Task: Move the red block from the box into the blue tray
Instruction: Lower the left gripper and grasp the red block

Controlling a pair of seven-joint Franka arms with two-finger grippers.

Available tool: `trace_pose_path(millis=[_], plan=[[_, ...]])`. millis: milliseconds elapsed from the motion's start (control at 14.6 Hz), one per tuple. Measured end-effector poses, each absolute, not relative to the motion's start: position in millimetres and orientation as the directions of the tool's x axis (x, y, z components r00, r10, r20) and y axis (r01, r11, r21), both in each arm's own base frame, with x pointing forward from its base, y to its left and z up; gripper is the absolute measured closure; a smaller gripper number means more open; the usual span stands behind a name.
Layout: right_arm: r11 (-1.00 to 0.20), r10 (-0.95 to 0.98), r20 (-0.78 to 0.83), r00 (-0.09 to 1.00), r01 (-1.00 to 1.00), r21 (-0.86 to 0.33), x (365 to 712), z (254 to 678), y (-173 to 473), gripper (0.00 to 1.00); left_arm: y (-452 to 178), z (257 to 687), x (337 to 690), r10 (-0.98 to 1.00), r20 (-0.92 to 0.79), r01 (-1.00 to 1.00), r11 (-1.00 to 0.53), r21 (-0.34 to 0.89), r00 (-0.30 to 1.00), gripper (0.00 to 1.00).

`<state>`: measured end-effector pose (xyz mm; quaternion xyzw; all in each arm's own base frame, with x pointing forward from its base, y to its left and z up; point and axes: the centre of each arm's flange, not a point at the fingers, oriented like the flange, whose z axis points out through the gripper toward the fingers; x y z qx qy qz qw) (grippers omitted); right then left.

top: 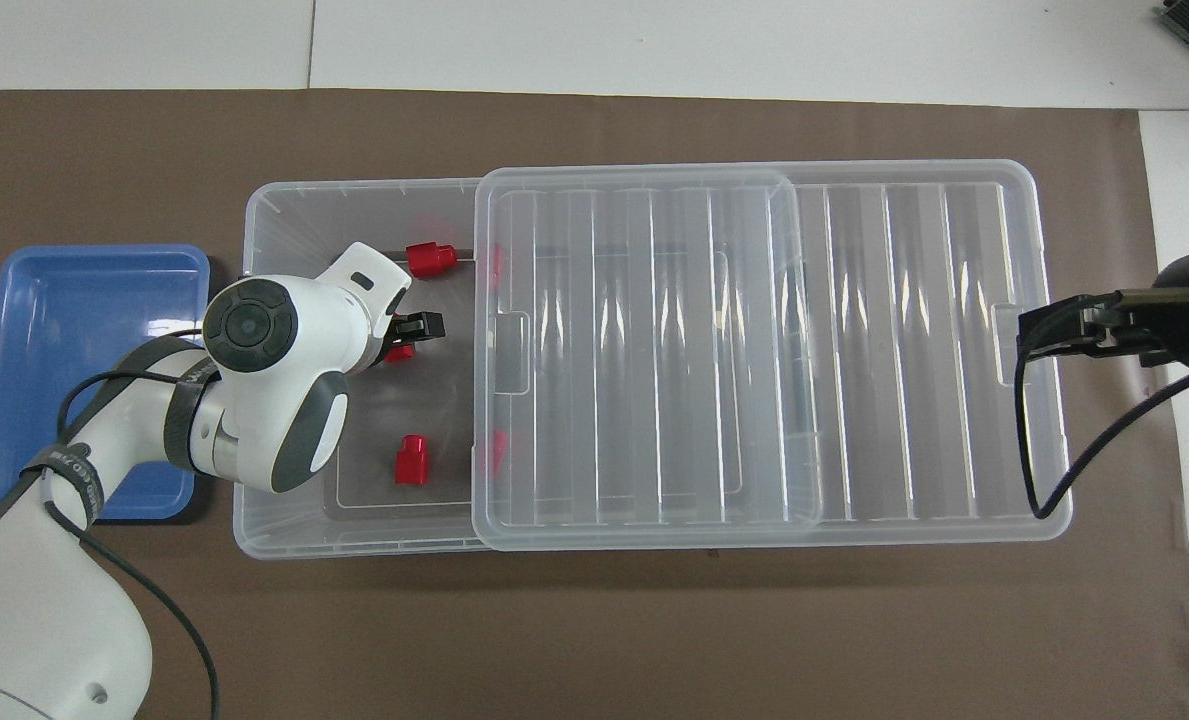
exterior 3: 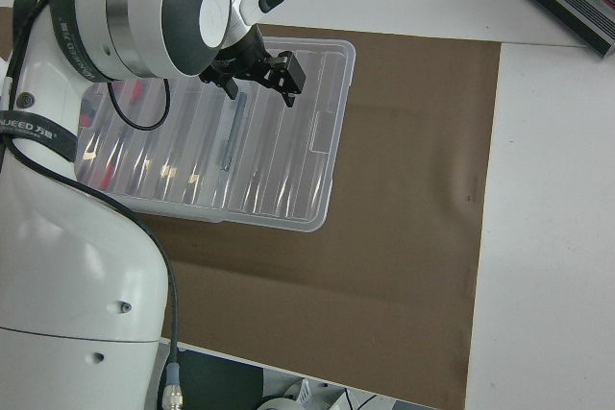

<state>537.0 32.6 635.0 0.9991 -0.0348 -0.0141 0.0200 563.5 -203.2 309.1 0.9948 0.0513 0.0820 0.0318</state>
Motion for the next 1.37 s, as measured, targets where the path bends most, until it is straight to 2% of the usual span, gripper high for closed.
trace_pose_path(millis=[68,137,205,411,479,890,1370], plan=[[-0.997,-0.071,-0.027,0.997,-0.070,0.041,537,635,32,0.00,-203,309,563,0.107,0.160,0.097,-0.993,0.072,0.981,0.09],[-0.997,-0.072,-0.028,0.997,-0.070,0.041,538,634,32,0.00,-203,309,563,0.107,0.161,0.097,-0.993,0.072,0.981,0.09],[-0.997,-0.073,-0.030,0.997,-0.072,0.041,538,633,31,0.00,-203,309,564,0.107,0.161,0.097,-0.993,0.072,0.981,0.15],[-0.997,-0.074,-0.028,0.997,-0.073,0.041,539,632,30,0.00,-203,309,564,0.107,0.161,0.096,-0.993,0.072,0.981,0.55],[-0.996,-0.074,-0.029,0.997,-0.073,0.041,539,632,30,0.00,-203,309,564,0.107,0.161,0.096,-0.993,0.072,0.981,0.66],[-0.996,-0.075,-0.034,0.997,-0.073,0.042,538,629,30,0.00,-203,314,566,0.108,0.152,0.099,-0.993,0.066,0.982,0.66],[-0.996,-0.085,-0.036,0.996,-0.084,0.042,540,623,24,0.00,-202,384,569,0.109,0.074,0.108,-0.994,0.016,0.991,0.66]])
